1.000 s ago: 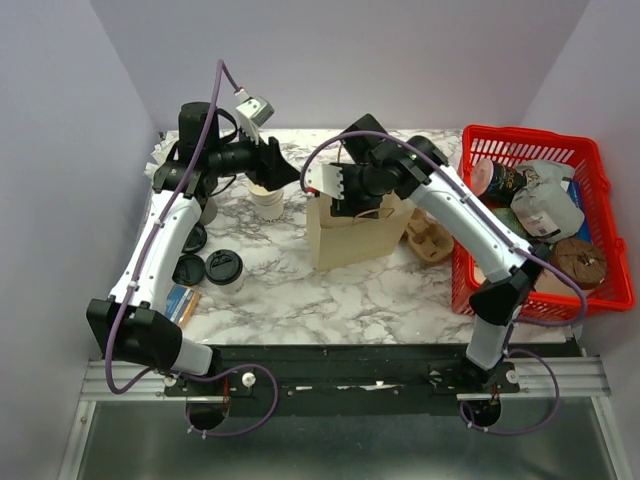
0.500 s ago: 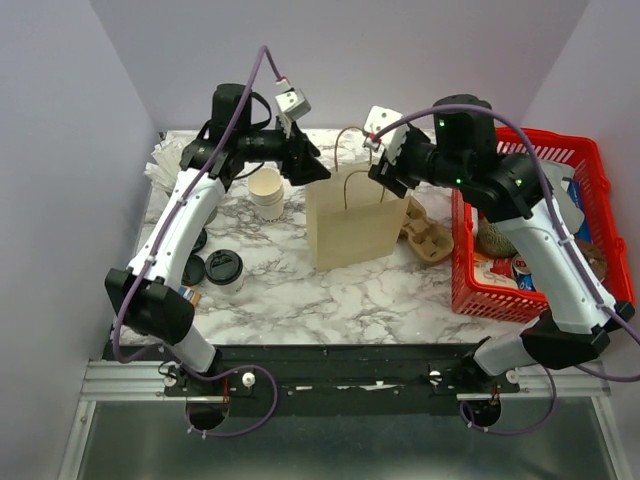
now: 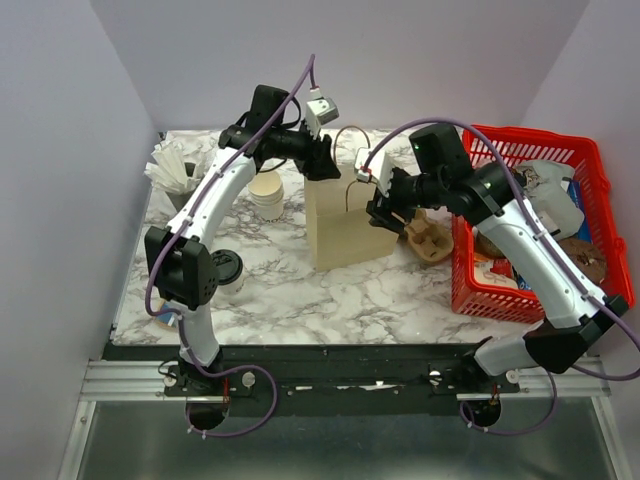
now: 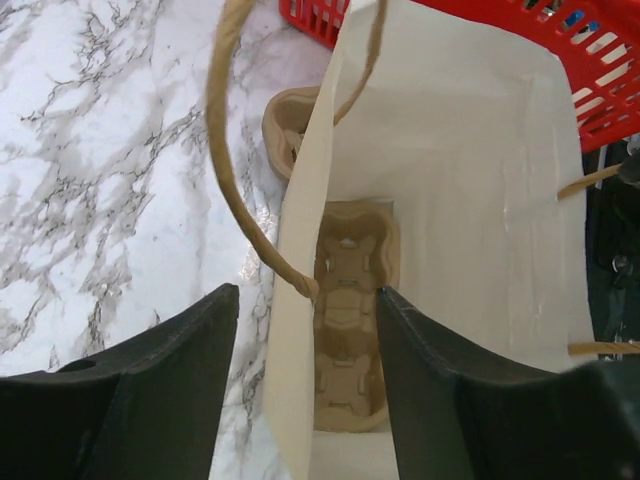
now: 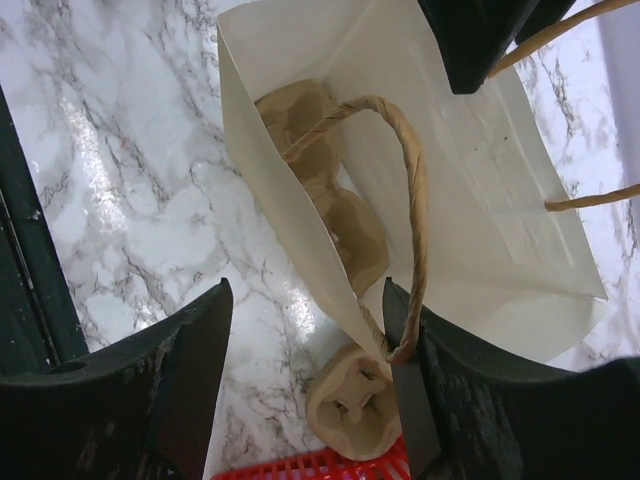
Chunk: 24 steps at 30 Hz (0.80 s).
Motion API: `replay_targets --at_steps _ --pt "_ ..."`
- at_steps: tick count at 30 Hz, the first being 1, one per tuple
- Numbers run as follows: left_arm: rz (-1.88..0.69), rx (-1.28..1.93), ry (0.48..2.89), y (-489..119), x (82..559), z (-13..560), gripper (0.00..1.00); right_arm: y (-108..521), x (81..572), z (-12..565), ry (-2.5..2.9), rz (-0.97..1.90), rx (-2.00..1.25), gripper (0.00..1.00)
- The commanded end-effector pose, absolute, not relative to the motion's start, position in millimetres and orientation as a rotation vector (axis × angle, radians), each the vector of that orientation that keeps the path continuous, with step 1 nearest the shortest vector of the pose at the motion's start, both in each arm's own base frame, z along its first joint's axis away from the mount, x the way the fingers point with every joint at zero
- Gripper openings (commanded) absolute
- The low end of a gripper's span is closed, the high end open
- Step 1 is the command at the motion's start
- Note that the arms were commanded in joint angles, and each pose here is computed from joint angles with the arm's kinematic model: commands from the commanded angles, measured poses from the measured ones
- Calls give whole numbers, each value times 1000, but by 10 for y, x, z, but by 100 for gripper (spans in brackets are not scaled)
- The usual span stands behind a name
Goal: Pack the takeout coffee
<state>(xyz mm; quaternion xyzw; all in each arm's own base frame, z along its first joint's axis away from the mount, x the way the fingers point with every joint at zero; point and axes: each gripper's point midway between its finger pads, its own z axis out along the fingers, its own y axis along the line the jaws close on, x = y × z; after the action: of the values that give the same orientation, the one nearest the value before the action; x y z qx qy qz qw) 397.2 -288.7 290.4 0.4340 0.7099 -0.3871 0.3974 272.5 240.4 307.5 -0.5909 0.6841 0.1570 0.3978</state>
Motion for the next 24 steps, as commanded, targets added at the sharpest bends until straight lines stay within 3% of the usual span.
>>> replay_targets --at_steps 1,5,6,8,16,24 --pt "-924 1174 1764 -2955 4029 2876 49 2384 2617 3211 1683 420 -1489 70" --pt "-960 1234 1720 -3035 3933 2918 22 2322 2689 3276 1693 369 -1417 70" --pt "-969 1248 1719 -3043 3883 2925 10 2298 2731 3311 1697 349 -1384 70" --pt "-963 1280 1682 -3049 3843 3012 0 2164 2982 3519 1709 239 -1179 71" --pt "-845 1467 1453 -2877 3407 3386 0 1578 3349 4368 1539 167 -641 73" --pt "-691 1675 1268 -2835 2493 2747 0 1549 3484 3787 1674 130 -647 73"
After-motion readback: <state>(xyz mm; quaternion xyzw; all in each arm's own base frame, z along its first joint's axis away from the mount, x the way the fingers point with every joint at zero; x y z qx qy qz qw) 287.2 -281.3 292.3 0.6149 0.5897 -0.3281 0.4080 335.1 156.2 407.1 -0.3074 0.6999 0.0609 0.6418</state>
